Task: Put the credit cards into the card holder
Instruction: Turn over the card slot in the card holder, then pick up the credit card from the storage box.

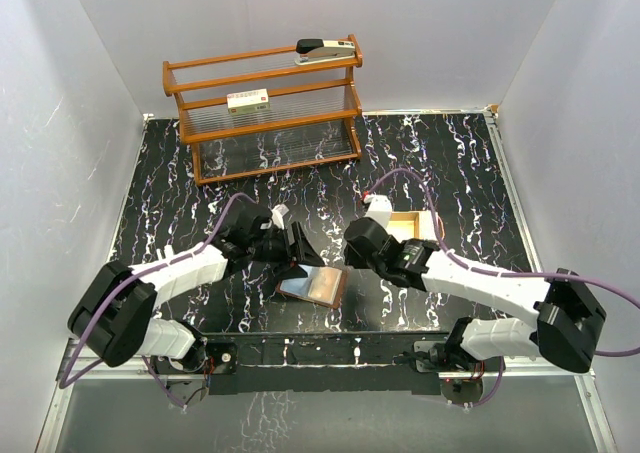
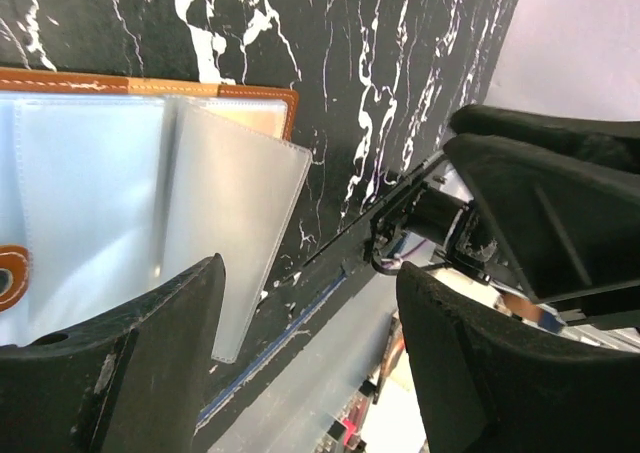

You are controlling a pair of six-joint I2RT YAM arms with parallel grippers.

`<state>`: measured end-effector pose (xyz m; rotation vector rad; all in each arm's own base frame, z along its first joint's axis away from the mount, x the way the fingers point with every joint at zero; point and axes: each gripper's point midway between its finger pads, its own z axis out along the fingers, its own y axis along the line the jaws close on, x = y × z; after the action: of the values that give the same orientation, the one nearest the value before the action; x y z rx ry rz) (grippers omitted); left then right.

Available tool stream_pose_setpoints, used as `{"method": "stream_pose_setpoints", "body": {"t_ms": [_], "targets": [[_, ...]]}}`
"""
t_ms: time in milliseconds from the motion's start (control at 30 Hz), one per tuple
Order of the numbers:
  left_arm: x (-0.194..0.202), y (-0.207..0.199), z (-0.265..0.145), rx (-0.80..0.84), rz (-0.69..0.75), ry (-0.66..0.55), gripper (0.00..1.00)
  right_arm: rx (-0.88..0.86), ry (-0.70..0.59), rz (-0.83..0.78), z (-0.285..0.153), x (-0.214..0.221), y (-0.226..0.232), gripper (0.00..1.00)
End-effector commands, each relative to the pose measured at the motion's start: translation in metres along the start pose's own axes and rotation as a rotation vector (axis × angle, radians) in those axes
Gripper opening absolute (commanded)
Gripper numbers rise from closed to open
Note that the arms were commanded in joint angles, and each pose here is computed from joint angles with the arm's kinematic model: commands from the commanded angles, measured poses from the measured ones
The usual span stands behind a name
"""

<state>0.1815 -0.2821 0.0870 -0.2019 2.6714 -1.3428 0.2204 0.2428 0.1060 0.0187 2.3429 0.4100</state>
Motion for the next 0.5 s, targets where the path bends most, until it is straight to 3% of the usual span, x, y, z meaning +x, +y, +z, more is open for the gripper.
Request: {"method": "stream_pose_setpoints", "body": {"t_ms": [0,467], "targets": [[-0.015,-0.009,-0.016,-0.068,0.091,-0.079,0.67,0.123,-0.128,-0.031,-0.013,-0.053,-0.023,0.28],[-0.032,0.030,-0.041,-0.355,0.202,-0.155,0.65,0.453,-0.118,-0.021,-0.003,-0.123,-0.140,0.45]]}}
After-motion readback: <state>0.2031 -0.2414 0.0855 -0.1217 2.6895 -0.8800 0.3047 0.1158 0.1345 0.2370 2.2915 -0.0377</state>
